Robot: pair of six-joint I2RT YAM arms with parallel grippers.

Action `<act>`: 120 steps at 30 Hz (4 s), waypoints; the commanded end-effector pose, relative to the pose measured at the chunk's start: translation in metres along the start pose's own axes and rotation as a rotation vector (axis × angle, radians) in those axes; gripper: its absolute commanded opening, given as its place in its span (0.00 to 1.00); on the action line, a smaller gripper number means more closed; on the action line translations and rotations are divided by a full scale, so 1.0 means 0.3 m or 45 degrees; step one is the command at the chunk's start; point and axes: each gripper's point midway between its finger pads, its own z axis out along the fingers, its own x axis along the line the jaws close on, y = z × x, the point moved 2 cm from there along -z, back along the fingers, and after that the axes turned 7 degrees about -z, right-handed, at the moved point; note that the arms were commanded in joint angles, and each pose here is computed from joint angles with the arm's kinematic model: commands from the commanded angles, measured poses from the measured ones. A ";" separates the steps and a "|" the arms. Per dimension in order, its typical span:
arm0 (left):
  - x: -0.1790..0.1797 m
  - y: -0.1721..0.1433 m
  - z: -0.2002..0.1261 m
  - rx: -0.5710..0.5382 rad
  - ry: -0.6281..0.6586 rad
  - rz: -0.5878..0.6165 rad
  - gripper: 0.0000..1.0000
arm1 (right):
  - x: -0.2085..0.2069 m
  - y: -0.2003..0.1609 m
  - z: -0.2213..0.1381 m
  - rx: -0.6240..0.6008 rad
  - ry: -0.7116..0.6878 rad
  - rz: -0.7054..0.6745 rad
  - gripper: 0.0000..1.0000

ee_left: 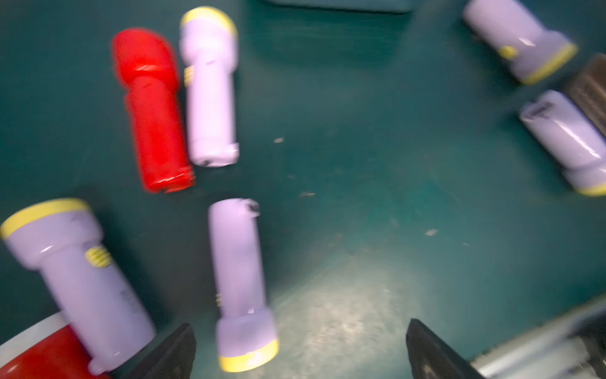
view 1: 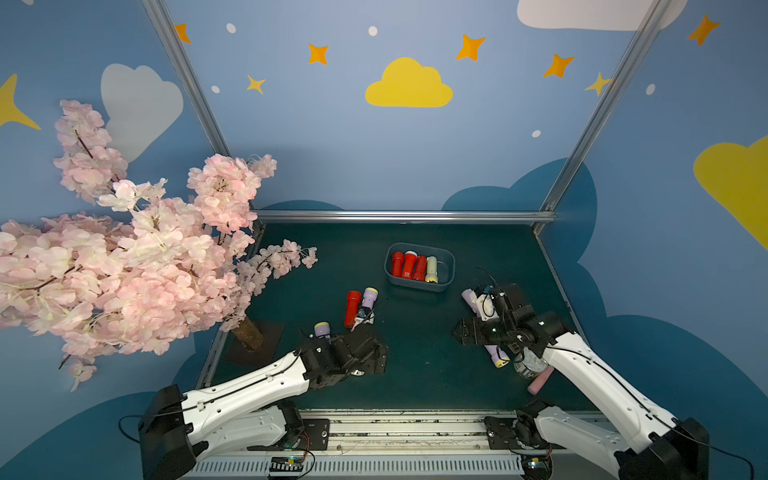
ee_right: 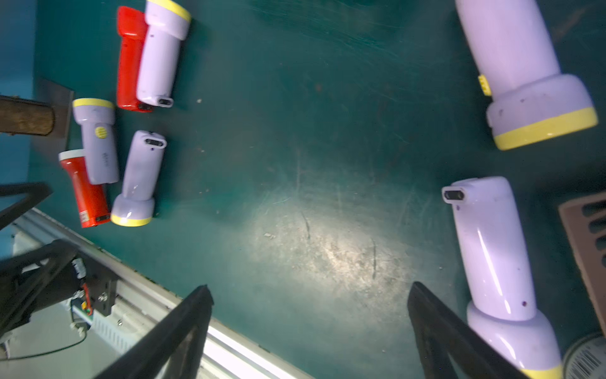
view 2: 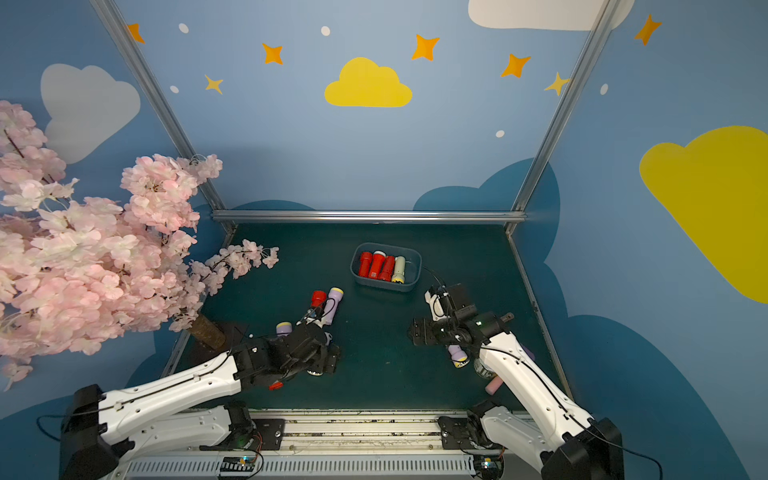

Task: Put the flashlights into the storage boxes
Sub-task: Pick up the flashlight from the center of the board, then place the flashlight at the storage box.

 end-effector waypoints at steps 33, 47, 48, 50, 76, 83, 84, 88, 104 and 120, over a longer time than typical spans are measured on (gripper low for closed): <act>0.087 0.014 0.312 0.393 0.190 -0.008 0.69 | 0.112 0.001 -0.001 0.009 0.246 -0.035 0.93; 0.101 0.014 0.350 0.424 0.203 -0.009 0.59 | 0.170 -0.019 0.019 0.044 0.333 -0.026 0.94; 0.104 0.015 0.352 0.426 0.206 -0.013 0.55 | 0.170 -0.020 0.020 0.047 0.330 -0.025 0.94; 0.109 0.019 0.355 0.428 0.217 -0.014 0.48 | 0.171 -0.019 0.019 0.042 0.327 -0.025 0.94; -0.043 0.090 0.287 0.472 0.119 0.034 0.15 | 0.168 -0.015 0.009 0.039 0.291 -0.065 0.94; -0.160 0.238 0.279 0.413 0.081 0.107 0.17 | 0.149 -0.014 -0.042 -0.010 0.231 -0.092 0.94; -0.178 0.265 0.286 0.404 0.078 0.119 0.17 | 0.145 -0.015 -0.049 -0.019 0.221 -0.095 0.94; -0.268 0.390 0.338 0.369 0.048 0.174 0.17 | 0.130 -0.023 -0.076 -0.046 0.193 -0.091 0.94; -0.554 0.853 0.601 0.088 -0.149 0.281 0.19 | 0.067 -0.014 -0.089 -0.067 0.115 -0.024 0.94; -0.645 1.004 0.716 -0.148 -0.435 0.093 0.16 | -0.002 -0.013 -0.058 -0.022 0.066 0.080 0.94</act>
